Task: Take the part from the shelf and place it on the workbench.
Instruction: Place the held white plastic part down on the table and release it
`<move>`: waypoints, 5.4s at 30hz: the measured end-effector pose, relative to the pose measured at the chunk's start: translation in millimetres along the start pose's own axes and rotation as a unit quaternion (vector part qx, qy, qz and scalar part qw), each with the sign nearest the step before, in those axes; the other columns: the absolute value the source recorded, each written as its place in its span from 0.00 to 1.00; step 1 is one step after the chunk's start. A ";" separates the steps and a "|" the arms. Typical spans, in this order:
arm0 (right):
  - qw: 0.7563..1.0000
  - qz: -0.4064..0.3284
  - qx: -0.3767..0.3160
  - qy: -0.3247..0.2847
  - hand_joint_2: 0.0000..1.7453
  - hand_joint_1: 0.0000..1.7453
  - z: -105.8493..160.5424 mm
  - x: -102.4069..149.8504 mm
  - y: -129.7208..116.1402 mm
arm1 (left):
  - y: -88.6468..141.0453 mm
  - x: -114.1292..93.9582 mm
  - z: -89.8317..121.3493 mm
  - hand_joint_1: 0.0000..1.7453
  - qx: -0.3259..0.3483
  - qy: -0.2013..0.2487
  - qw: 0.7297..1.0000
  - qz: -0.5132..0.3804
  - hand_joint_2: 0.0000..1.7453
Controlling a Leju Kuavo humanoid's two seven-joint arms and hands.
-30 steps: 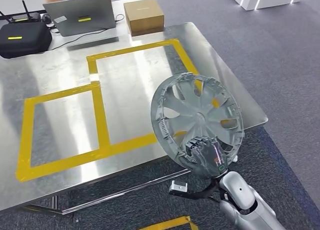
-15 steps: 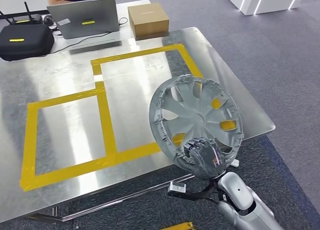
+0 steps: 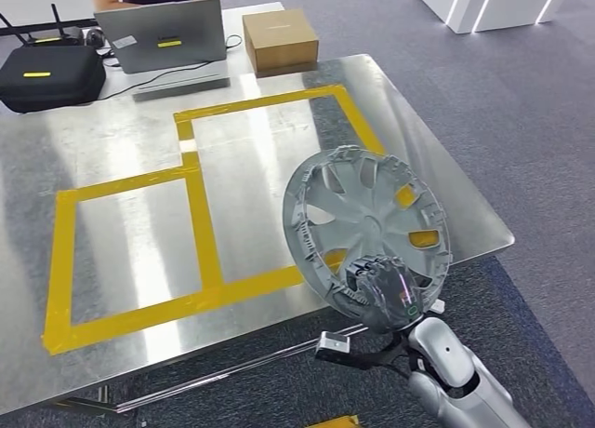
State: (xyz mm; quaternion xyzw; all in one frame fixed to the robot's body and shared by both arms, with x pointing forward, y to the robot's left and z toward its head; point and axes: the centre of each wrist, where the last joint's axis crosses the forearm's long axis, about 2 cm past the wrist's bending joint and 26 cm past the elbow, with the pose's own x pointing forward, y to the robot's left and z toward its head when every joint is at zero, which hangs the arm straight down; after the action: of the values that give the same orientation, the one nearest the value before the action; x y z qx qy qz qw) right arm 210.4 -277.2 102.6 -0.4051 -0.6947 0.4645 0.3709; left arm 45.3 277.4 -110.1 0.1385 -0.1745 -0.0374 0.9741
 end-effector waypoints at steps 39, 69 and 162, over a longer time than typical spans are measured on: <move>0.999 -0.018 0.026 -0.032 1.00 1.00 -15.0 0.4 -0.7 | 0.2 0.9 0.0 0.00 0.017 0.019 1.000 -0.009 1.00; 0.971 -0.030 0.070 -0.226 0.00 0.00 -144.2 76.4 -5.0 | 0.9 9.5 -2.0 0.00 0.021 0.029 0.998 -0.058 0.00; 0.971 -0.086 0.114 -0.193 0.00 0.00 -113.2 74.4 30.3 | -0.7 9.8 -1.2 0.00 0.040 0.066 0.996 -0.037 0.00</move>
State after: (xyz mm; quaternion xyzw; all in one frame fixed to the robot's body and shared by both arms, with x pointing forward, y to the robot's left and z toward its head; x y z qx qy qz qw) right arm 288.4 -163.3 117.5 -0.2018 -0.7279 0.5761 0.3122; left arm 54.9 275.8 -108.2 0.1855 -0.1059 -0.0575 0.9752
